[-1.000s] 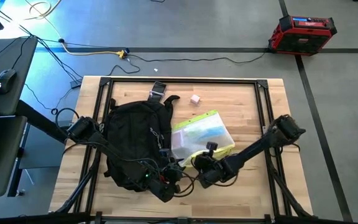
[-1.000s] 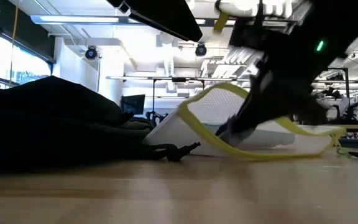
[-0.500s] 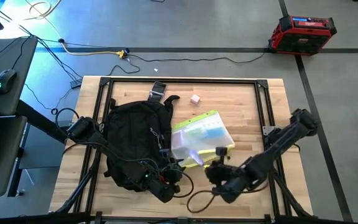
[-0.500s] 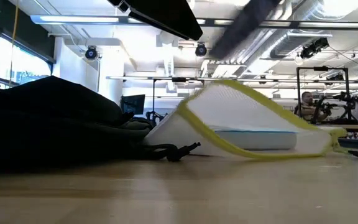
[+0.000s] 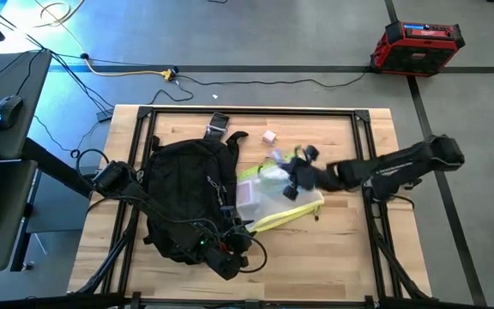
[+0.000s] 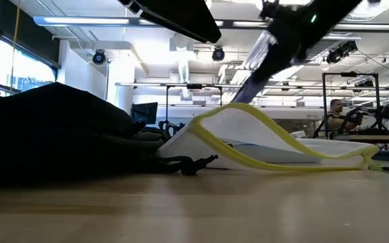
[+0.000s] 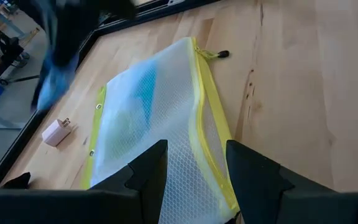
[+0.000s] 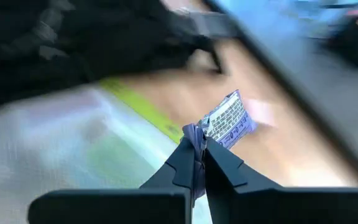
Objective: Unpack backpack
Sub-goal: Remove the purple chocolate from the green zip bag, then remove the black charger adapter from the green zip bag
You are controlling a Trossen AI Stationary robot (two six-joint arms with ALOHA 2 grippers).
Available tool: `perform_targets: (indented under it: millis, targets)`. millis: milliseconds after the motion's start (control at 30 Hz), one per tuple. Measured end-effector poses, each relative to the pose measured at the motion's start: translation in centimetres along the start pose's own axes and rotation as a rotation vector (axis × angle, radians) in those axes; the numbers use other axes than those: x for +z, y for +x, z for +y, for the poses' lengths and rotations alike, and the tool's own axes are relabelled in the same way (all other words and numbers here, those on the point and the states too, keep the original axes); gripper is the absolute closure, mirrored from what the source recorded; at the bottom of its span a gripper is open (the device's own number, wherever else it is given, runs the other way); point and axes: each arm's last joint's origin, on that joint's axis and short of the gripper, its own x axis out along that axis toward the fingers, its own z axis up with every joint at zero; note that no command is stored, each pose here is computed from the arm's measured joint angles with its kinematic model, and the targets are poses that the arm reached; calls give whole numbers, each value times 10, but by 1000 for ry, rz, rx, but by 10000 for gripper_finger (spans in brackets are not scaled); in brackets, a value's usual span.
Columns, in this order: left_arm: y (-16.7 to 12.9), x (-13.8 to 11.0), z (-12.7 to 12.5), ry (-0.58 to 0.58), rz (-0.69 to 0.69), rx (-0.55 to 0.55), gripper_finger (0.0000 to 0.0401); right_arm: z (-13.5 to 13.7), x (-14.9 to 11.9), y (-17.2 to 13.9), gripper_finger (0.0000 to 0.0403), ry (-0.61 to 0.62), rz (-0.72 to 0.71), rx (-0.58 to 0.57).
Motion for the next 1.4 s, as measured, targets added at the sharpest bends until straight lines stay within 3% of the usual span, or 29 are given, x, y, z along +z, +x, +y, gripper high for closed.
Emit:
perform_targets:
  millis: [100, 267, 467, 633, 733, 1000, 1133, 1233, 1400]
  targets:
    - [2, 0, 2, 5, 3, 3, 256, -28, -12, 32, 403, 121, -123, 94]
    - [5, 1, 4, 0, 7, 11, 256, -67, -18, 70, 399, 189, -205, 20]
    - [7, 2, 5, -5, 7, 15, 256, -95, -15, 114, 394, 242, -133, 58]
    - [7, 3, 5, -14, 0, 13, 256, -94, -16, 140, 389, 222, -8, 94]
    - [7, 3, 5, -15, 1, 8, 256, -90, -13, 144, 363, 161, 91, 95]
    - [7, 2, 5, -11, 5, 3, 256, -86, 35, 111, 241, 34, 226, 77]
    - [6, 1, 4, -3, 10, 3, 256, -72, 47, 76, 214, -54, 230, 30]
    - [4, 0, 3, 5, 15, -1, 256, -43, 40, 46, 211, -119, 197, 91]
    - [2, -2, 1, 14, 17, -5, 256, 25, -3, 1, 211, -157, 108, 266]
